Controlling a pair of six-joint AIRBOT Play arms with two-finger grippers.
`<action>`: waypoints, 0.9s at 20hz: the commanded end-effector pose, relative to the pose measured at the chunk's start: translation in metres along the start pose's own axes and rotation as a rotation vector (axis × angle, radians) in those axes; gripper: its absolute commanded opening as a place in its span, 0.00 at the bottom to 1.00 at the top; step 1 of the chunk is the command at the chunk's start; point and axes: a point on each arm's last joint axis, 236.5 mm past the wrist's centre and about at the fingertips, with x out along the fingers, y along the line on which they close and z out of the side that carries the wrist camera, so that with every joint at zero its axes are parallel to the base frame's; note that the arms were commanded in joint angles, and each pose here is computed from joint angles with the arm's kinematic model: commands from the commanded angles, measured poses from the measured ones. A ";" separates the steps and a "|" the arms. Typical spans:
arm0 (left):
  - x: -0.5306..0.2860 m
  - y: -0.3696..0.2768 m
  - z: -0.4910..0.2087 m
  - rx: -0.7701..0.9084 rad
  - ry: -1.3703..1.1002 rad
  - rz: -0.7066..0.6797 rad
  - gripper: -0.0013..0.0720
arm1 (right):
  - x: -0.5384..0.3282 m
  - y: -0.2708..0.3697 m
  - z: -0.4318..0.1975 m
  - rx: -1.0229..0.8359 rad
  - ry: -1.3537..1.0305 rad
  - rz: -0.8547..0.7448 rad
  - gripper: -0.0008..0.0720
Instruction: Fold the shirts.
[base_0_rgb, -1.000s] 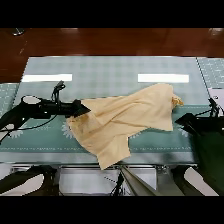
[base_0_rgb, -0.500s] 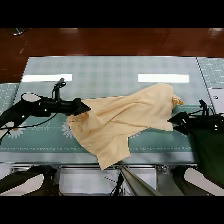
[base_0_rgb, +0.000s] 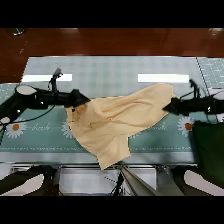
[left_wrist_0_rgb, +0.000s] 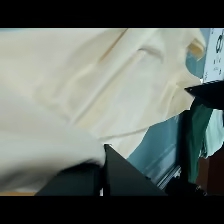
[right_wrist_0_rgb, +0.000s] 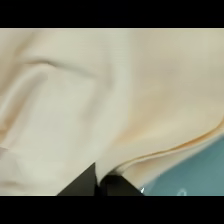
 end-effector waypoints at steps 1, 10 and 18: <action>-0.042 -0.085 0.071 0.182 -0.166 -0.074 0.05 | -0.083 0.088 0.075 -0.191 -0.218 0.043 0.04; -0.309 -0.326 0.133 0.693 -0.763 0.118 0.05 | -0.399 0.334 0.049 -0.739 -0.966 0.035 0.04; -0.422 -0.361 -0.003 0.870 -1.054 0.313 0.05 | -0.475 0.334 -0.096 -0.824 -1.222 -0.206 0.04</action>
